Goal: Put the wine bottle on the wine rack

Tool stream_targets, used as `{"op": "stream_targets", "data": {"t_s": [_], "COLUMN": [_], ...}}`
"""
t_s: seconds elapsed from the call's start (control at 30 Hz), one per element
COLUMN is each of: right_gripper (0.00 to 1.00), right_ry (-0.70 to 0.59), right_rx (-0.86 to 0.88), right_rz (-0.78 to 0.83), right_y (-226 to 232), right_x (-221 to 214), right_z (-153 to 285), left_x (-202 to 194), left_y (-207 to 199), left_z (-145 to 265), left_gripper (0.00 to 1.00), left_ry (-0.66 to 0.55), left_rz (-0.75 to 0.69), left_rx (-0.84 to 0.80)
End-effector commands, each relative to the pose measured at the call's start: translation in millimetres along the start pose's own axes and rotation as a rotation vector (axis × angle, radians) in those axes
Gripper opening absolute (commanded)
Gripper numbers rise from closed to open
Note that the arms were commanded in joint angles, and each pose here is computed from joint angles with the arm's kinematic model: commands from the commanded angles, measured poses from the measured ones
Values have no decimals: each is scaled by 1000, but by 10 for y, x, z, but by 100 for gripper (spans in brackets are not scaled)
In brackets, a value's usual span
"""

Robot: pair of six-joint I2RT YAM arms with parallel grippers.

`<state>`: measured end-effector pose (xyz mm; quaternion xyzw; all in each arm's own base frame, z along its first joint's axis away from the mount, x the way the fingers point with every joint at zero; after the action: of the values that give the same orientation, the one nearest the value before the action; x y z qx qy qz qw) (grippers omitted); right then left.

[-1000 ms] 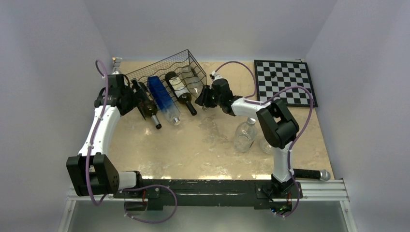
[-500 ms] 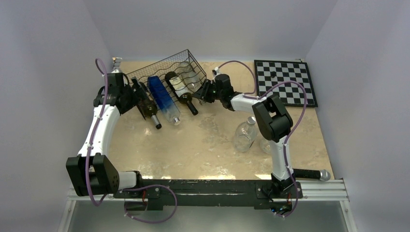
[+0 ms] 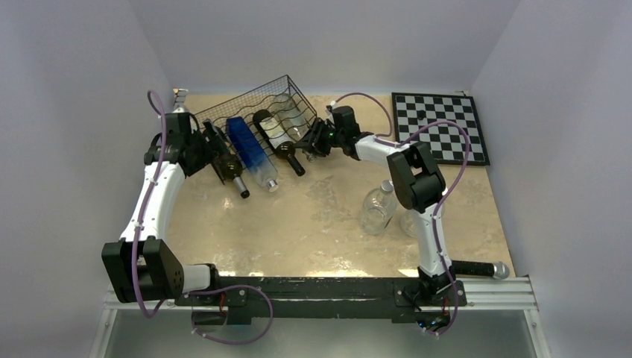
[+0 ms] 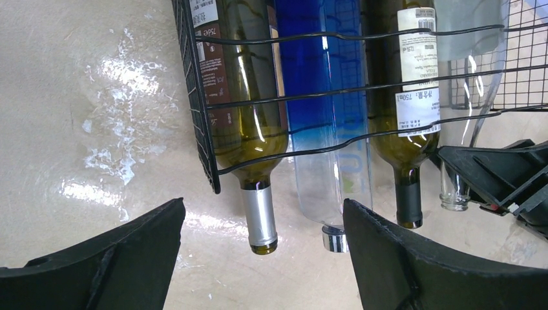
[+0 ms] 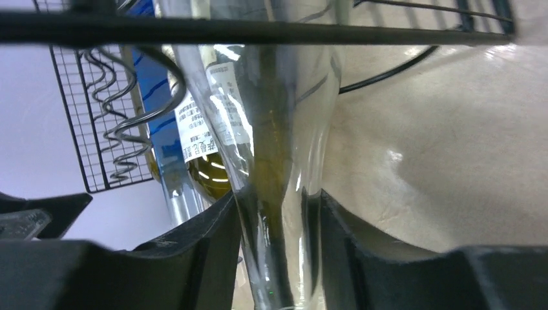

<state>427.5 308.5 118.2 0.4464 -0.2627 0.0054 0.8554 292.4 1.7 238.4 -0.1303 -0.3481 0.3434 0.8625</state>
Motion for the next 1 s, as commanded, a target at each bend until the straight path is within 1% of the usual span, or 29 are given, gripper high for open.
{"op": "stream_targets", "data": {"t_s": [0.0,0.1,0.2,0.23,0.3,0.33,0.5,0.7,0.8,0.97], "right_gripper": [54,65,80,88,97,98,98,98,98,99], "right_ry": [-135,-134,-122,-127,-154,-153,-161,-162,-175,-205], "right_rx": [10,-48,-99,-109,-131,-158,-229,-305,-339,-445], "right_rz": [-32,-32,-30,-26,-6,1,58,158,199,317], "right_y": [212,198,195,212,235,220,254,429,599,837], "right_x": [360,355,350,359,384,366,333,308,317,338], "right_z": [142,205,263,294,350,388,575,876,1172,1746], "left_x": [129,128,125,125,122,120,148,166,140,25], "left_y": [-92,-94,-98,-100,-108,-107,-108,-156,-234,-365], "left_z": [128,140,137,138,144,149,205,310,424,629], "left_gripper": [95,95,95,95,95,95,96,96,96,95], "left_ry": [-46,-47,-44,-44,-41,-40,-64,-75,-55,-27], "left_rz": [-18,-20,-18,-18,-32,-40,-62,-70,-93,-117], "left_rx": [-50,-53,-57,-60,-72,-75,-76,-116,-195,-388]}}
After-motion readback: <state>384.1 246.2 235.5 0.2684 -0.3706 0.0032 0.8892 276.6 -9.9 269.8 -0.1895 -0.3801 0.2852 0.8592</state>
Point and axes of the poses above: each gripper's point midway between its finger pads, its own z axis back along the fingers, its own y axis along the line the jaws close on, x = y × z, the point moved 8 cm from there along z, back along the fingers, and after that the axes turned 10 degrees about z, right-handed, at the moved point
